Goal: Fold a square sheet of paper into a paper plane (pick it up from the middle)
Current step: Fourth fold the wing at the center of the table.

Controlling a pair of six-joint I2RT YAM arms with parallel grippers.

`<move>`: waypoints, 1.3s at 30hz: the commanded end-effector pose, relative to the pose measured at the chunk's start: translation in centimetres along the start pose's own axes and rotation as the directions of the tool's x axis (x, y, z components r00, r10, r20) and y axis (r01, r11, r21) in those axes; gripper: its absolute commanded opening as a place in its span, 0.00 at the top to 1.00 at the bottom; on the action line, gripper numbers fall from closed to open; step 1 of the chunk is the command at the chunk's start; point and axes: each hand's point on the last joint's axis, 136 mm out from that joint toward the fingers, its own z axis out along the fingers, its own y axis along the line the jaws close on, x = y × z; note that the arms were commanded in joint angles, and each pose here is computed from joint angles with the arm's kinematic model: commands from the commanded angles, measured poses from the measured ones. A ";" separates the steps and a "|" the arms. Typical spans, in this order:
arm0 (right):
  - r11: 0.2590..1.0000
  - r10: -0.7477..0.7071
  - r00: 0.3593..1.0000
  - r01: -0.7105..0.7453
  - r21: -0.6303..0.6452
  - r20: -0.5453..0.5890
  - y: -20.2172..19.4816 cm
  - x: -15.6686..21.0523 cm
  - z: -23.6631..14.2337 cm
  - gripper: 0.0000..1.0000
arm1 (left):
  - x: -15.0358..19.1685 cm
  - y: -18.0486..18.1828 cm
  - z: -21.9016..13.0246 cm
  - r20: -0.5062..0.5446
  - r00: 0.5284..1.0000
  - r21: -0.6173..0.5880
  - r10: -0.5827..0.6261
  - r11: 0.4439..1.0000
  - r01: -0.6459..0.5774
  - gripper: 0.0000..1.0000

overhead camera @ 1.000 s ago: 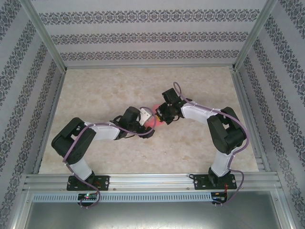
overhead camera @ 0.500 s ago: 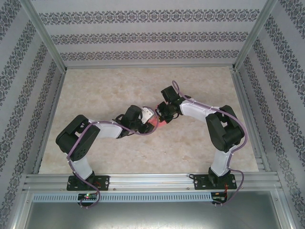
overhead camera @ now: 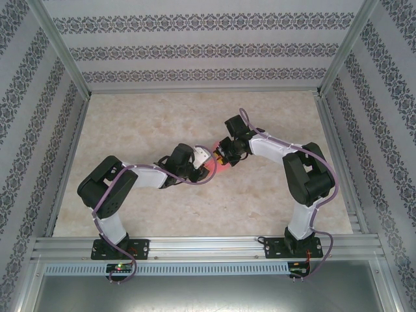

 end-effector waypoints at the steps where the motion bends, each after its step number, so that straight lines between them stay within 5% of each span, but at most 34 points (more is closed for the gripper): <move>1: 1.000 -0.014 1.000 0.013 -0.011 -0.024 0.2 0.6 -0.9 0.83 | -1.9 -1.0 0.4 0.061 0.998 0.044 0.030 0.999 -0.032 0.62; 13: 1.000 -0.011 0.999 0.010 -0.025 -0.033 0.4 0.9 -0.8 0.78 | -2.6 -1.1 1.3 0.086 0.996 0.067 -0.030 0.997 0.024 0.71; 26: 0.994 -0.108 0.991 0.109 -0.005 0.072 -0.6 -2.2 -4.0 0.38 | -1.3 -2.0 0.9 0.053 0.991 0.117 -0.124 0.986 0.118 0.76; 39: 0.900 -0.381 0.903 0.412 -0.141 0.200 0.2 -4.3 -7.4 0.28 | -0.8 -3.3 1.4 -0.102 0.953 0.213 -0.286 0.929 0.302 0.83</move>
